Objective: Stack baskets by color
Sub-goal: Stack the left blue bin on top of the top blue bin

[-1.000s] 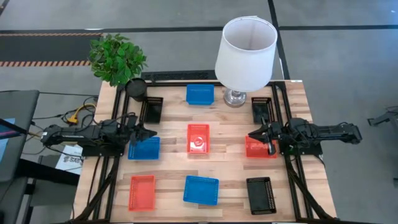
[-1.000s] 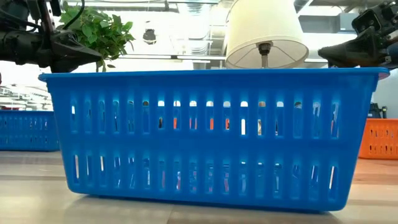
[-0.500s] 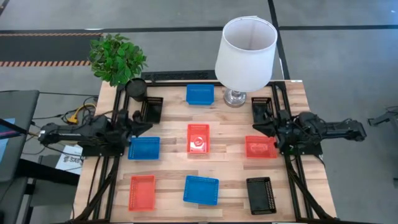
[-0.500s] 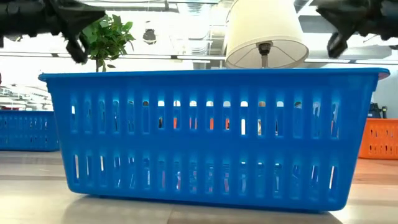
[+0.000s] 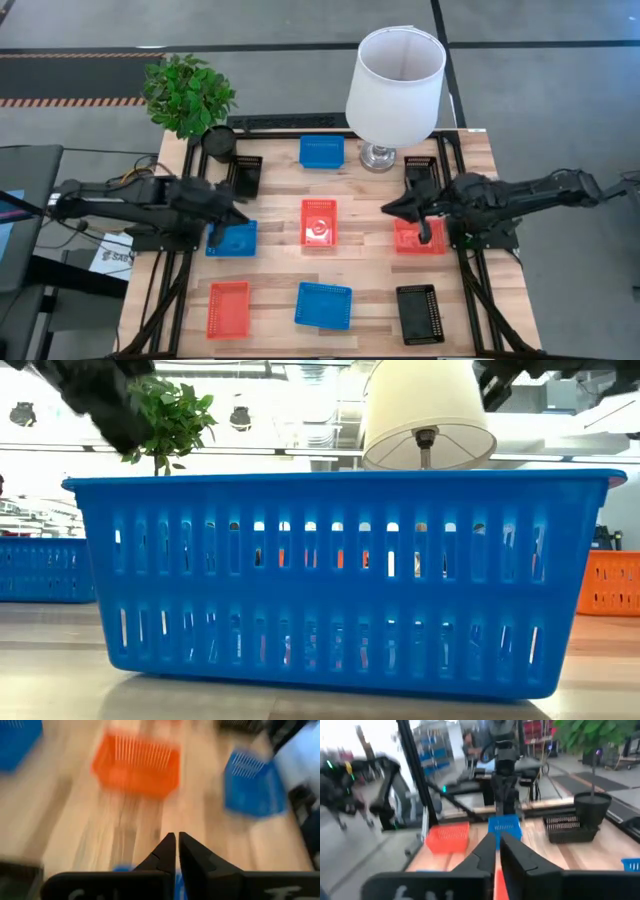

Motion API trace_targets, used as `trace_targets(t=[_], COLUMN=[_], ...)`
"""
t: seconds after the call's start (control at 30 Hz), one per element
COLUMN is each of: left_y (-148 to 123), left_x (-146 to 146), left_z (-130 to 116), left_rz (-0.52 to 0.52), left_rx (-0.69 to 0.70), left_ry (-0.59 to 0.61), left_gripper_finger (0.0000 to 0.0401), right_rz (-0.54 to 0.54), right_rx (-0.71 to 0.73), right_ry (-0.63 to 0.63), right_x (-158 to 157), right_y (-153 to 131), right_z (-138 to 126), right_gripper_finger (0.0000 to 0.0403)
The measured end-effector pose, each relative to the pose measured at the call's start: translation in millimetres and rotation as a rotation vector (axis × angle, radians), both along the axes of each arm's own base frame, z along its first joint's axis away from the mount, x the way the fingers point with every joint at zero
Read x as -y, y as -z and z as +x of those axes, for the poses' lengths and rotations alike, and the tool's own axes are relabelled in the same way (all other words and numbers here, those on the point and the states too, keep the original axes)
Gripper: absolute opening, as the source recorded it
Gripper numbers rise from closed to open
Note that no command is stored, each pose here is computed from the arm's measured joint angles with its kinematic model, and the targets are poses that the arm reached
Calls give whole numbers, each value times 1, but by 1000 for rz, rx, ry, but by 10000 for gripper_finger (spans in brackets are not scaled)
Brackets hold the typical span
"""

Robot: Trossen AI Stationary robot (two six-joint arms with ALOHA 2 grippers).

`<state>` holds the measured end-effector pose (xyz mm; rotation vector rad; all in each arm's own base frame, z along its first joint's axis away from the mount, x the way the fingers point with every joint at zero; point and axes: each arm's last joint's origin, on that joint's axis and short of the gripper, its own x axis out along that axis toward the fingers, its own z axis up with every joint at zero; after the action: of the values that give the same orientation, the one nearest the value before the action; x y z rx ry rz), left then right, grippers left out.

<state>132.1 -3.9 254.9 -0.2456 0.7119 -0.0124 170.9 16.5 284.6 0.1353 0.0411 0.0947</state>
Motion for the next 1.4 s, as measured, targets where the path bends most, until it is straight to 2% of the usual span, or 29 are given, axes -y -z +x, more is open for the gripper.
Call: trace_targets(t=[0.2,0.47,0.6,0.73,0.97,1.1,1.2,1.37,1.4], left_y=[27,52,64,72,92,102,105,101,98], left_x=[0,-3,-5,-5,-7,-7,-7,-6,-6], left_z=[17,37,44,49,57,60,62,66,69], left_rz=[9,110,154,171,199,203,200,179,180], left_rx=[-261,-447,-527,-580,-698,-751,-763,-741,-726], left_ry=[5,-49,-100,-114,-144,-136,-128,-78,-71], left_gripper_finger=[88,206,232,237,228,205,160,28,15], right_rz=[-19,25,25,24,16,15,15,65,77], right_rx=[-135,-216,-219,-222,-235,-241,-248,-258,-263], right_ry=[12,17,14,14,15,14,14,18,17], right_x=[0,-2,-2,-2,-2,-2,-2,-3,-3], right_y=[9,19,20,20,21,22,23,23,23], right_z=[19,33,34,33,33,33,33,33,32], right_gripper_finger=[107,166,183,187,178,175,176,171,169])
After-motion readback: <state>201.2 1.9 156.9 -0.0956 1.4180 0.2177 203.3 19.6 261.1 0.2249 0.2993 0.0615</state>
